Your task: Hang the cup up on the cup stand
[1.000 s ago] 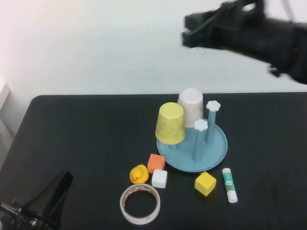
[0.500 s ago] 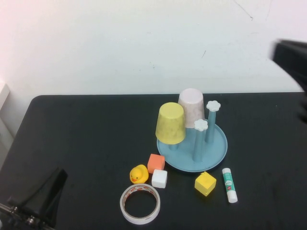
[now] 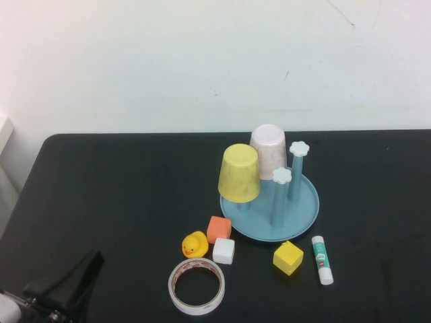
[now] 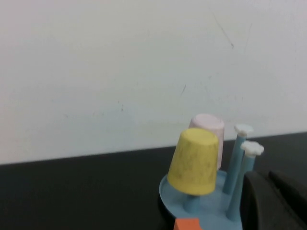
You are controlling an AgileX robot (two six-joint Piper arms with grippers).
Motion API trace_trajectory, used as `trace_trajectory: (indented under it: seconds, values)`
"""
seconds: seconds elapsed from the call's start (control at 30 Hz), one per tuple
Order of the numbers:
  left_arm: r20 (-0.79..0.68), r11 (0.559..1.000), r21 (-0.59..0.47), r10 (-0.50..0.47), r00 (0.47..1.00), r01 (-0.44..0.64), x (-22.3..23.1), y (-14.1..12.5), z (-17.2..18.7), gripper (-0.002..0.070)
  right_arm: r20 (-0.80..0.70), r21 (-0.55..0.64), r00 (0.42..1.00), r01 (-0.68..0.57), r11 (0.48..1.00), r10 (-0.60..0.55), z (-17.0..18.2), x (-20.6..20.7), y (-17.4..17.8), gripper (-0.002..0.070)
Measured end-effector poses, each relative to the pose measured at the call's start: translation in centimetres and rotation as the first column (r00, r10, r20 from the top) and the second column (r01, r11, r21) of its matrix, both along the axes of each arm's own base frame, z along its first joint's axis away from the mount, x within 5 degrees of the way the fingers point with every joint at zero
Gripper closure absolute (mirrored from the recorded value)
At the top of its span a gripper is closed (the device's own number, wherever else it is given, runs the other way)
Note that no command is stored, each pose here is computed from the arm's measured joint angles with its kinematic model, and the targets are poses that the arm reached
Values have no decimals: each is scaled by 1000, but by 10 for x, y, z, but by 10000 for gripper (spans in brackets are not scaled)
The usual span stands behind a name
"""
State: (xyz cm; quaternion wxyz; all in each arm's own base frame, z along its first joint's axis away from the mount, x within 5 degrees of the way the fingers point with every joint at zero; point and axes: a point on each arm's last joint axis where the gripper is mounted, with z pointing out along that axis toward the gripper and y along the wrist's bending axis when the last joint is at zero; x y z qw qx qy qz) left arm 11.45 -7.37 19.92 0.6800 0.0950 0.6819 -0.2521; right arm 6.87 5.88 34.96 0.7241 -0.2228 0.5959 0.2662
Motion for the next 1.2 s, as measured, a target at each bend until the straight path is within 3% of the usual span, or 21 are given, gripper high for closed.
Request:
trace_trajectory:
  seconds: [0.57, 1.2]
  values:
    - [-129, 996, 79, -21, 991, 31, -1, -2, -14, 676, -8, -5, 1000, 0, 1000, 0, -25, -10, -5, 678]
    - [-316, 981, 170, -34, 948, 92, -7, -3, -33, 676, -11, -5, 1000, 2, 1000, -2, -26, -10, -5, 678]
